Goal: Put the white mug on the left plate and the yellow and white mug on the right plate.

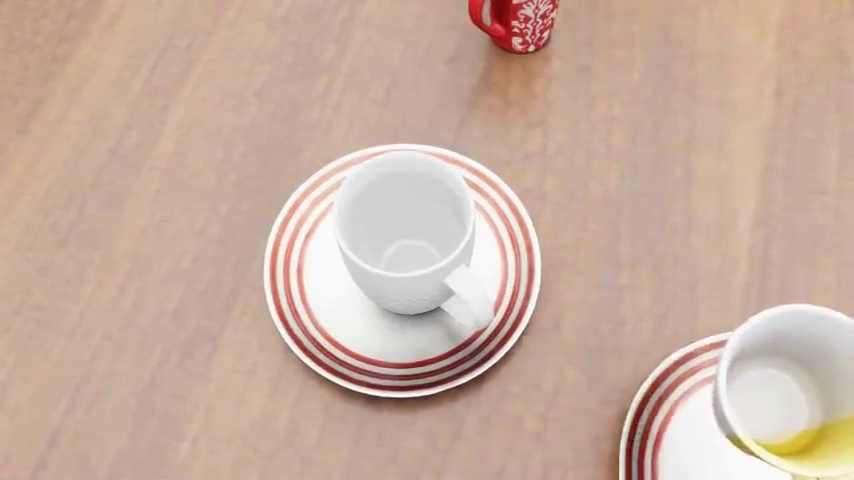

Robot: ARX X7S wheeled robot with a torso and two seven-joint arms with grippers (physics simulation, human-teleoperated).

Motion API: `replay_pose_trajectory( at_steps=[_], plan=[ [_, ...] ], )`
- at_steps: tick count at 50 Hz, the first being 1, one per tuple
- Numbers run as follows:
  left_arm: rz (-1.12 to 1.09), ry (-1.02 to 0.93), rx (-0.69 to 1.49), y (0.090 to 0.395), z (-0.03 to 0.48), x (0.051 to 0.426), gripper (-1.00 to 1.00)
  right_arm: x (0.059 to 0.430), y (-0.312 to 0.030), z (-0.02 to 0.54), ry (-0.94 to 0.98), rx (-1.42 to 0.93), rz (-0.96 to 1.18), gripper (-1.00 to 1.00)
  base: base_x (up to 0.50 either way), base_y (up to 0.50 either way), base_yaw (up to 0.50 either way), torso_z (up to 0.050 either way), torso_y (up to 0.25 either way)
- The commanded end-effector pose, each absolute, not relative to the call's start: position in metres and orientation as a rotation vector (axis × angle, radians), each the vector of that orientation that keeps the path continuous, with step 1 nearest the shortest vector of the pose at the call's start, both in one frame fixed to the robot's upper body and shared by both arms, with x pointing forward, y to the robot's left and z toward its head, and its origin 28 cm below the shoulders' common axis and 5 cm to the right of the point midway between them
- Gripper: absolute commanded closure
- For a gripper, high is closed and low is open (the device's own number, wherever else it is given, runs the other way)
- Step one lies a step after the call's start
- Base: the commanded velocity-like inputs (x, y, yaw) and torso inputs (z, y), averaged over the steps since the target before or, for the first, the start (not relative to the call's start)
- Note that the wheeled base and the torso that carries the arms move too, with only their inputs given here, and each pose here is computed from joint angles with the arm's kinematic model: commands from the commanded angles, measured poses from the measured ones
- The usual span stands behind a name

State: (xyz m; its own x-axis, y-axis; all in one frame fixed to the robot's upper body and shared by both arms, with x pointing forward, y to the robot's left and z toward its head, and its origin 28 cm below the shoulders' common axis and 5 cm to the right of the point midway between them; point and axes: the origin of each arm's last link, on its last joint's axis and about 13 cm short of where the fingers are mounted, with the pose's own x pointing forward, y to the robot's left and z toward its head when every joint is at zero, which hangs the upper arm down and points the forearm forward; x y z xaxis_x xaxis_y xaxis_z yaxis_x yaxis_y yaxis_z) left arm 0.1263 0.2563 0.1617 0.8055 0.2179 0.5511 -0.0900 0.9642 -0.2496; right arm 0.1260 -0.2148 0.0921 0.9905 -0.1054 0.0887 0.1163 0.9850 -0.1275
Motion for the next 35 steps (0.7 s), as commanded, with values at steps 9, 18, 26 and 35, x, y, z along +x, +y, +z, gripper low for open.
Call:
replay_pose_trajectory(
  at_steps=[9, 18, 26, 35],
  plan=[
    [0.165, -0.612, -0.217, 0.256, 0.161, 0.126, -1.00, 0.119, -0.221, 0.082, -0.037, -0.139, -0.129, 1.00, 0.00, 0.00, 0.00, 0.000, 0.001],
    [0.165, -0.612, -0.217, 0.256, 0.161, 0.126, -1.00, 0.120, -0.221, 0.072, -0.018, -0.126, -0.126, 1.00, 0.00, 0.00, 0.00, 0.000, 0.000],
    [0.164, -0.611, -0.216, 0.256, 0.161, 0.127, -1.00, 0.125, -0.219, 0.062, 0.003, -0.112, -0.119, 1.00, 0.00, 0.00, 0.00, 0.000, 0.000],
    [0.166, -0.613, -0.217, 0.256, 0.162, 0.126, -1.00, 0.130, -0.218, 0.054, 0.020, -0.098, -0.117, 1.00, 0.00, 0.00, 0.00, 0.000, 0.000]
  ],
)
